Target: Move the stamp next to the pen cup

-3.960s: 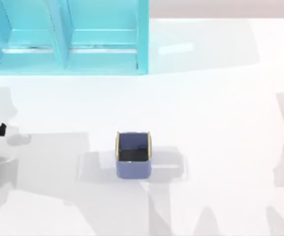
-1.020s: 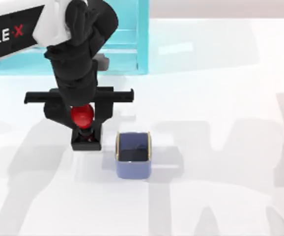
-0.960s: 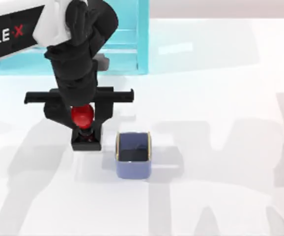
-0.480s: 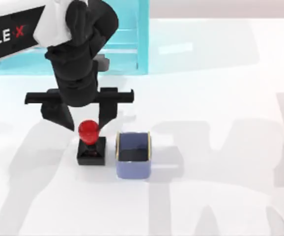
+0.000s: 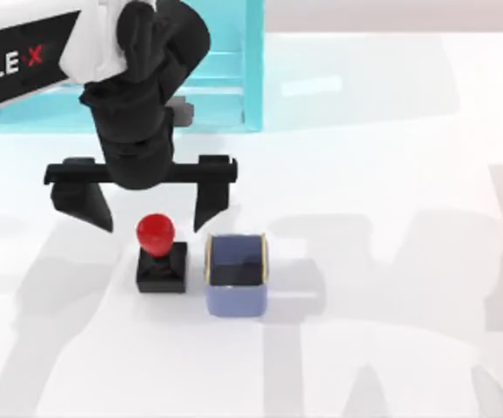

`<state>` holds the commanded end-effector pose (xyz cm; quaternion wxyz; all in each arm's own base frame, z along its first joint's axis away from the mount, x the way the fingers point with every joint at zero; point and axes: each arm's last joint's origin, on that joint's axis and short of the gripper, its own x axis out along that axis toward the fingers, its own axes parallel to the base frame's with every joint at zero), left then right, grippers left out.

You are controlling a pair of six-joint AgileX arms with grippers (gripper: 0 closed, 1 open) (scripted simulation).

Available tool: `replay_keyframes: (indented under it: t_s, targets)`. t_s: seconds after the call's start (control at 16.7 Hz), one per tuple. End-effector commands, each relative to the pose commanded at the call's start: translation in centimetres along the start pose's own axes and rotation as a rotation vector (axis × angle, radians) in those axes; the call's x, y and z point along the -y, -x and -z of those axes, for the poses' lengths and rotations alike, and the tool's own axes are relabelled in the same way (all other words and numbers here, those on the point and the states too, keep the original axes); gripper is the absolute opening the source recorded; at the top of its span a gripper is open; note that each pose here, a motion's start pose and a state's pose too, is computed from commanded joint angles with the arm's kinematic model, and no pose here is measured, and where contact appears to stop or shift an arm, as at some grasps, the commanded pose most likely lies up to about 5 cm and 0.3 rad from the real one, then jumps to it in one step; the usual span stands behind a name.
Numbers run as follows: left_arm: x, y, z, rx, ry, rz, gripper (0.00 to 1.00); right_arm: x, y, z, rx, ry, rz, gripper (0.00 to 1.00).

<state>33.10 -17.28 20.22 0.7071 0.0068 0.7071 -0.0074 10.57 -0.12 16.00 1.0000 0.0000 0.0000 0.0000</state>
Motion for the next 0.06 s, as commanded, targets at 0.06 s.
replay_keyframes:
  t_s: [0.06]
  targets:
    - [0.0, 0.0, 0.0, 0.0, 0.0, 0.0, 1.0, 0.0, 0.0, 0.0, 0.0, 0.0, 0.0, 1.0]
